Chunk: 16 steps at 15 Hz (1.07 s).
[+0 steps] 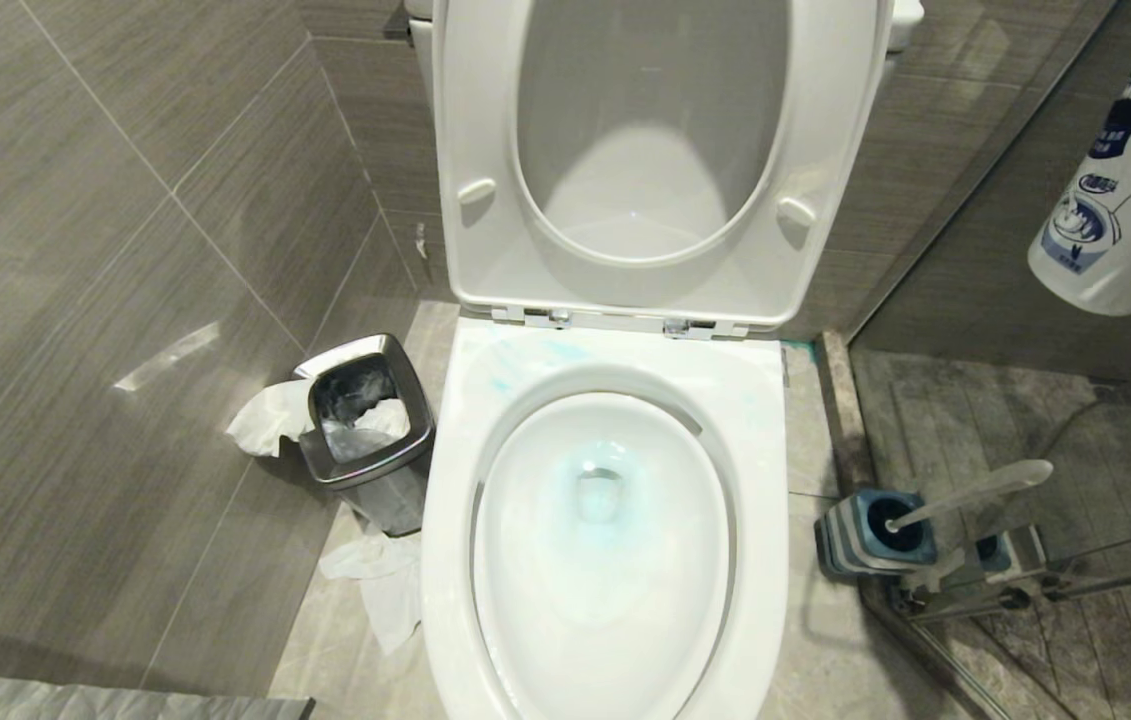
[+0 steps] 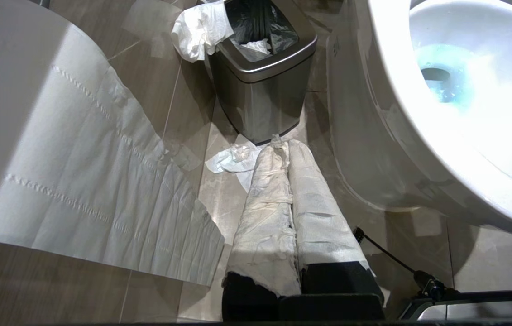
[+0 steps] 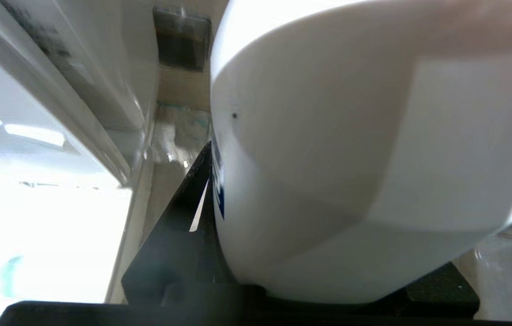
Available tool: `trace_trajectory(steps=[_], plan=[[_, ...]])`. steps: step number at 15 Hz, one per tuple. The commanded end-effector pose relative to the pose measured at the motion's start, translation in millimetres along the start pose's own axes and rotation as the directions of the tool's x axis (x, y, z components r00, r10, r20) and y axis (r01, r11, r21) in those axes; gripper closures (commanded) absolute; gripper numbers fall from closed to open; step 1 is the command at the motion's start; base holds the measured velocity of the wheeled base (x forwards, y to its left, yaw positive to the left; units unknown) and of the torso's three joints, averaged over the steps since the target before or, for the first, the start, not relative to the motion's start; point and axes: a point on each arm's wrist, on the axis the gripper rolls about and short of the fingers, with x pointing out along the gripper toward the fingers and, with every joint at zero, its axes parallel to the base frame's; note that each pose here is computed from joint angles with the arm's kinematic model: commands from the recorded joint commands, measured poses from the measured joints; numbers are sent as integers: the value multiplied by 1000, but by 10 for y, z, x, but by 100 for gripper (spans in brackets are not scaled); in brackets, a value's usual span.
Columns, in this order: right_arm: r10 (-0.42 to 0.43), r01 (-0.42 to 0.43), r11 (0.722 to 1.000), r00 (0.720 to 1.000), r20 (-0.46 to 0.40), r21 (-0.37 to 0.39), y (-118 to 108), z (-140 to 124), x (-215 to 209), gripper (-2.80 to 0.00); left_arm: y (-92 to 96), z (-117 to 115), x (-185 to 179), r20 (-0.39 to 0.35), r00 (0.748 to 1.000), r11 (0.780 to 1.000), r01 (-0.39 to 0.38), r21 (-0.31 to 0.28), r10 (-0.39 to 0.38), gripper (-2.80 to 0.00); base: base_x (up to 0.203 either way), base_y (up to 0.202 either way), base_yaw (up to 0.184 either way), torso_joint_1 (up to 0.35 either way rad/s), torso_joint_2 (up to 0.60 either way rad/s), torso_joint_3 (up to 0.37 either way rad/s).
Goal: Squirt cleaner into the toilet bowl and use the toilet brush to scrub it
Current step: Place the cleaning agent on the floor
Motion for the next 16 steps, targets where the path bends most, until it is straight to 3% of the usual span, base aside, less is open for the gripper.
trace_trajectory(steps=[1,4,7,11,16], plan=[[8,-9,1000,998,-66,-16,9,-33,-11,0,0,-4,1,-1,1000,1000,0,0,0,0,0,0,0,0,0,0],[11,-17,999,991,-137,-43,13,-72,-89,0,0,-4,1,-1,1000,1000,0,0,0,0,0,0,0,0,0,0],[-49,39,997,989,-142,-68,-2,-74,-96,0,0,-4,1,-1,1000,1000,0,0,0,0,0,0,0,0,0,0],[-51,40,996,987,-150,-78,-1,-92,-83,0,0,-4,1,-1,1000,1000,0,0,0,0,0,0,0,0,0,0],[-57,38,989,990,-133,-143,-19,-72,-121,0,0,-7,2,-2,1000,1000,0,0,0,0,0,0,0,0,0,0]])
